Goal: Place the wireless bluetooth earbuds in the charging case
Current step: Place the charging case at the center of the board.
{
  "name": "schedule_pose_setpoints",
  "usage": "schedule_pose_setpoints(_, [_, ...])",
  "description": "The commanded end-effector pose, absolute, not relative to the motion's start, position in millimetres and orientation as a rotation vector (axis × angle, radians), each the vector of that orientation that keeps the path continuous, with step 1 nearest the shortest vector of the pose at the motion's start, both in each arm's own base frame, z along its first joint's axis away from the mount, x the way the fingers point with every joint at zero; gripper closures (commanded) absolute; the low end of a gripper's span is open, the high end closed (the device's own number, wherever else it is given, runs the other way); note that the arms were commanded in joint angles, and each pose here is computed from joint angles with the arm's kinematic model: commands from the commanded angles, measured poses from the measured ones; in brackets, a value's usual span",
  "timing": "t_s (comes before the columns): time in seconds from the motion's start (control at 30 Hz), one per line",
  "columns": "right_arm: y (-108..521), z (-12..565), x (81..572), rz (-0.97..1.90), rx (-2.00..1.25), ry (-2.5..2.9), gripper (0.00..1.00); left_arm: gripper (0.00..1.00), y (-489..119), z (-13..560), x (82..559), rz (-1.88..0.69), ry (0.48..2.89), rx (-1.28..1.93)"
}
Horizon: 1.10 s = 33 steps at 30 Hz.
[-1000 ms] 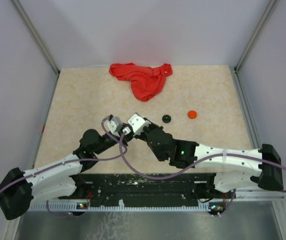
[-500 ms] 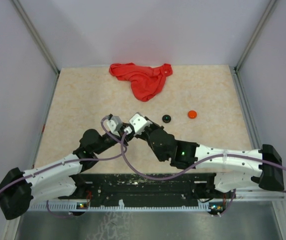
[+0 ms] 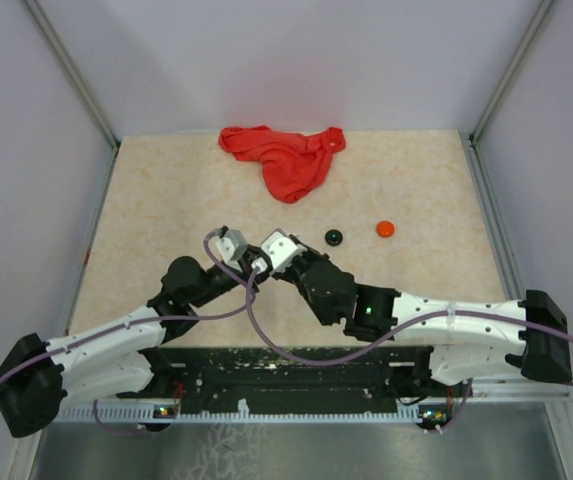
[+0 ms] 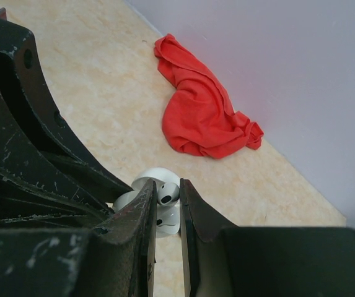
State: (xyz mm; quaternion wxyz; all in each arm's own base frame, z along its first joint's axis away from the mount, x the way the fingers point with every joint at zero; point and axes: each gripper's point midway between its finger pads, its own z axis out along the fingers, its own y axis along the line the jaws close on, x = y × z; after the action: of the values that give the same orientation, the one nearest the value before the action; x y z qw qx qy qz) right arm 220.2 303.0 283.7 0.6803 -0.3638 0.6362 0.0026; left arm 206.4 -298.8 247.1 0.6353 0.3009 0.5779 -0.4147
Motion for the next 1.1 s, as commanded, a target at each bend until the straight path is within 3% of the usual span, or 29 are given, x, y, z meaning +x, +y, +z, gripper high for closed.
schedule_pose_setpoints(0.0, [306, 299, 216, 0.049, -0.778, 1.392, 0.88, 1.00, -302, 269, 204, -0.984, 1.271, 0.665])
schedule_pose_setpoints(0.43, [307, 293, 210, 0.080, -0.829, 1.384, 0.87, 0.99, -301, 273, 209, -0.997, 1.310, 0.602])
schedule_pose_setpoints(1.07, [318, 294, 199, 0.186, -0.871, 1.393, 0.76, 0.99, -300, 271, 214, -1.002, 1.351, 0.555])
